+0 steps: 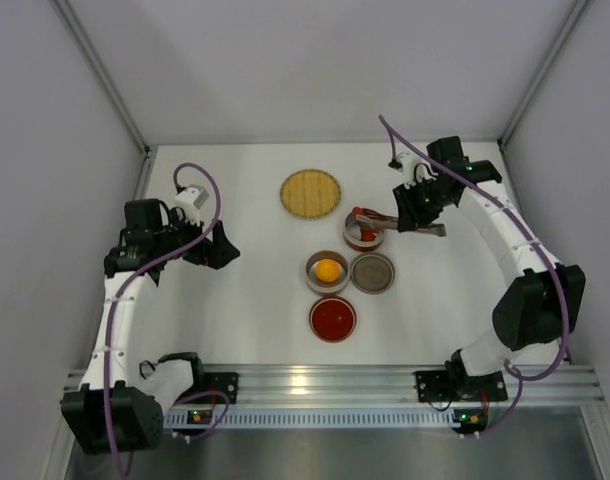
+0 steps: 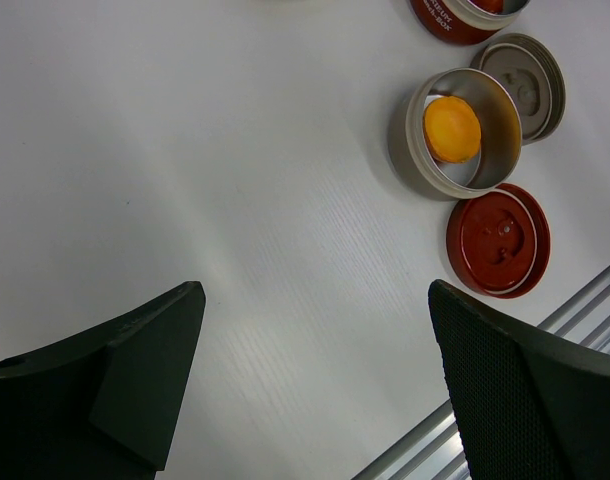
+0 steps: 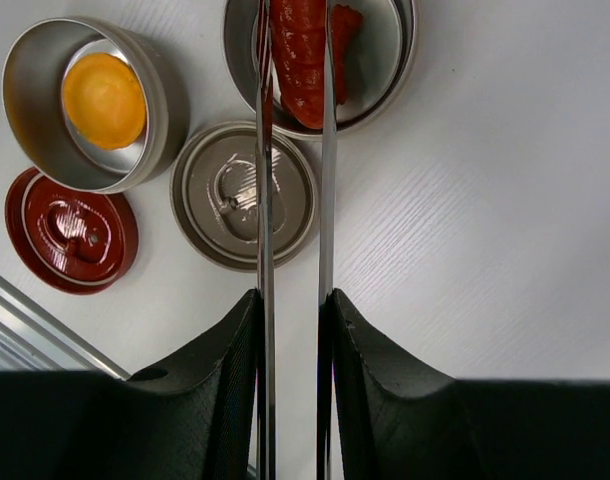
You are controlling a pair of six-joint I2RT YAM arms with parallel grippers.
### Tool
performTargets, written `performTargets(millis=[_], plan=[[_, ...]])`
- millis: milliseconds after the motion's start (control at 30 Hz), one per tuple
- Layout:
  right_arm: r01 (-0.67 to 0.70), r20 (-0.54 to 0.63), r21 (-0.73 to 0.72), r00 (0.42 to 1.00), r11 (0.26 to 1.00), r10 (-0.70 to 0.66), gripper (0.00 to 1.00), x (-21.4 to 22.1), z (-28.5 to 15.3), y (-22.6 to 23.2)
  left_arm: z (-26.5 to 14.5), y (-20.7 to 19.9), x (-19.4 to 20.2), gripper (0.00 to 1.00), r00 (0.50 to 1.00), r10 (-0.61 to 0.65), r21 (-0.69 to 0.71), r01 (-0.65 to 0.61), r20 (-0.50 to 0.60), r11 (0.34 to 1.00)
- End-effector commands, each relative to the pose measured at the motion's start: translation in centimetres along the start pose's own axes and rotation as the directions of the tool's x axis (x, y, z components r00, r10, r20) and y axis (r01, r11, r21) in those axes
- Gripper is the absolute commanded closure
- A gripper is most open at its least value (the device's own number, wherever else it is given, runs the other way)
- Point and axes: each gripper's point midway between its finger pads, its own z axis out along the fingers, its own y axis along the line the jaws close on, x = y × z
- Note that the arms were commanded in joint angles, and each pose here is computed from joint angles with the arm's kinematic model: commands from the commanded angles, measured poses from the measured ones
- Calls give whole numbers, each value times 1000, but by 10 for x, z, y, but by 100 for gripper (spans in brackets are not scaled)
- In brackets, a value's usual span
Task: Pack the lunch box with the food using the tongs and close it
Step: Place the fake food in the packing box.
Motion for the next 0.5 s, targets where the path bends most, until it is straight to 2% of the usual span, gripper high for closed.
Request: performTargets(millis=[0, 467], plan=[[11, 30, -9, 999, 1000, -11, 100, -6, 4, -6, -2, -4, -14, 2, 999, 26, 22, -27, 37, 999], [11, 8, 14, 1000, 1000, -11, 100, 1, 19, -19, 0, -3, -12, 2, 999, 26, 23, -27, 31, 999]])
